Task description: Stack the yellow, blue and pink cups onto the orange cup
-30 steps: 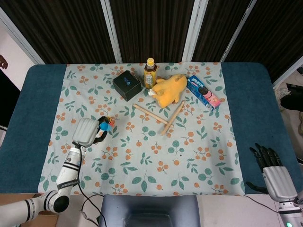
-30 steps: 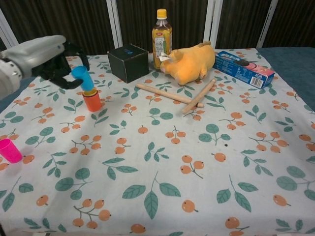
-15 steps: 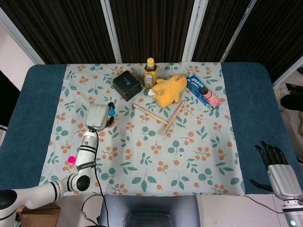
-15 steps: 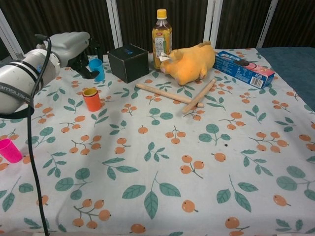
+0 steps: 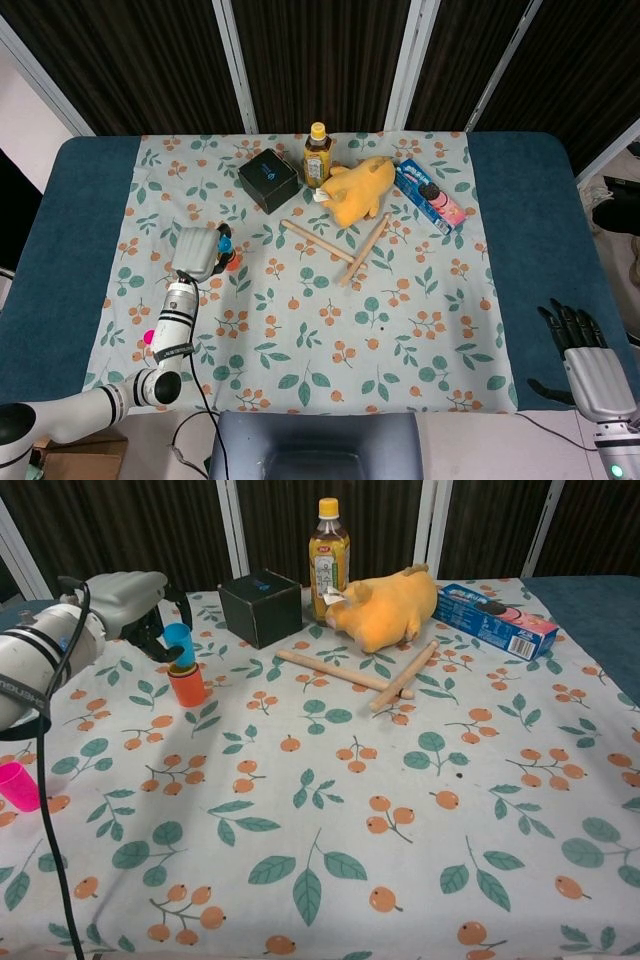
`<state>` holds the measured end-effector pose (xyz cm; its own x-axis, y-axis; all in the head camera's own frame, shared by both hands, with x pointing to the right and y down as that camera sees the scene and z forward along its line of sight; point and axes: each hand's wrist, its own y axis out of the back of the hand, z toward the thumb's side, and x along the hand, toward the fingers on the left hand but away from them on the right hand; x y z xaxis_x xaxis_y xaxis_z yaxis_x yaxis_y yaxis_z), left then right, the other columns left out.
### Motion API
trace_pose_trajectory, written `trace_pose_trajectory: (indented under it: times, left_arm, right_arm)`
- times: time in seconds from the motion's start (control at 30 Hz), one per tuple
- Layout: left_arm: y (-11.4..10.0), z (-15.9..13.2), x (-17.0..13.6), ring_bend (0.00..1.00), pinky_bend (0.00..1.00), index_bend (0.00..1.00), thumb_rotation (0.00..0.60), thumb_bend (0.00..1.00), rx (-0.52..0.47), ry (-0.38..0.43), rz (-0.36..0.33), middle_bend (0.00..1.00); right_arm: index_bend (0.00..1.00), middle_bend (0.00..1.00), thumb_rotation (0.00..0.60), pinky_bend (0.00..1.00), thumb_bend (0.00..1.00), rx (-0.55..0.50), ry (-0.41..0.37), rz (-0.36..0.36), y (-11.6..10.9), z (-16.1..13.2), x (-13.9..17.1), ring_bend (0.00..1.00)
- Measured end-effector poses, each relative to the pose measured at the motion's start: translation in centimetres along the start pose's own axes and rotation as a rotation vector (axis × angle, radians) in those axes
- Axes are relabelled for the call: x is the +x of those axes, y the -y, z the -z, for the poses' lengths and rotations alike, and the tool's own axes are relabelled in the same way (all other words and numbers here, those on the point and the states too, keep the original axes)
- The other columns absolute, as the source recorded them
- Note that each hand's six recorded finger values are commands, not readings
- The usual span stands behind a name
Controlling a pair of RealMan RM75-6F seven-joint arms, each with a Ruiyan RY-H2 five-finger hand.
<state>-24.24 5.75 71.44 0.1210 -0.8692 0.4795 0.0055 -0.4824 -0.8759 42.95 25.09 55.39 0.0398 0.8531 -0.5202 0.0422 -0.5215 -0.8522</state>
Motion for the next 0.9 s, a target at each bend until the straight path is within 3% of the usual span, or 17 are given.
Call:
trace_pose_trajectory:
  times: [0.17, 0.23, 0.27, 0.33, 0.43, 0.7, 0.9]
  left_arm:
    - [0.9, 0.3, -0.2, 1.00, 1.00, 0.55, 0.600, 0.36, -0.007, 0.001, 0.032, 1.00]
    - [1.1, 0.4, -0.3, 1.00, 1.00, 0.51, 0.600, 0.36, -0.004, 0.002, 0.040, 1.00]
    - [1.2, 0.4, -0.3, 1.00, 1.00, 0.45, 0.600, 0.36, -0.005, 0.001, 0.043, 1.00]
    - [1.4, 0.4, -0.3, 1.00, 1.00, 0.21, 0.600, 0.36, -0.007, 0.002, 0.049, 1.00]
    - [1.5, 0.4, -0.4, 1.00, 1.00, 0.01, 0.600, 0.36, -0.012, 0.005, 0.055, 1.00]
    - [0.9, -0.2, -2.4, 1.00, 1.00, 0.00, 0.600, 0.36, -0.056, 0.053, 0.069, 1.00]
    - [-0.7, 1.4, -6.6, 1.00, 1.00, 0.00, 0.600, 0.36, -0.106, 0.100, 0.094, 1.00]
  right_arm:
    - [0.00, 0.00, 0.600, 0.00, 0.11, -0.001, 0.003, 0.004, -0.1, 0.1, 0.0, 0.00]
    - [0.00, 0.00, 0.600, 0.00, 0.11, -0.001, 0.004, 0.005, -0.1, 0.1, 0.0, 0.00]
    - [0.00, 0.00, 0.600, 0.00, 0.11, 0.000, 0.004, 0.004, -0.1, 0.1, 0.0, 0.00]
    - [0.00, 0.00, 0.600, 0.00, 0.11, 0.001, 0.003, 0.003, -0.1, 0.1, 0.0, 0.00]
    - [0.00, 0.00, 0.600, 0.00, 0.11, 0.001, 0.000, 0.003, 0.0, 0.0, 0.0, 0.00]
    - [0.00, 0.00, 0.600, 0.00, 0.11, 0.005, -0.014, -0.003, 0.2, -0.3, 0.1, 0.00]
    - [0.00, 0.00, 0.600, 0.00, 0.11, 0.018, -0.037, -0.021, 0.8, -1.0, 0.0, 0.00]
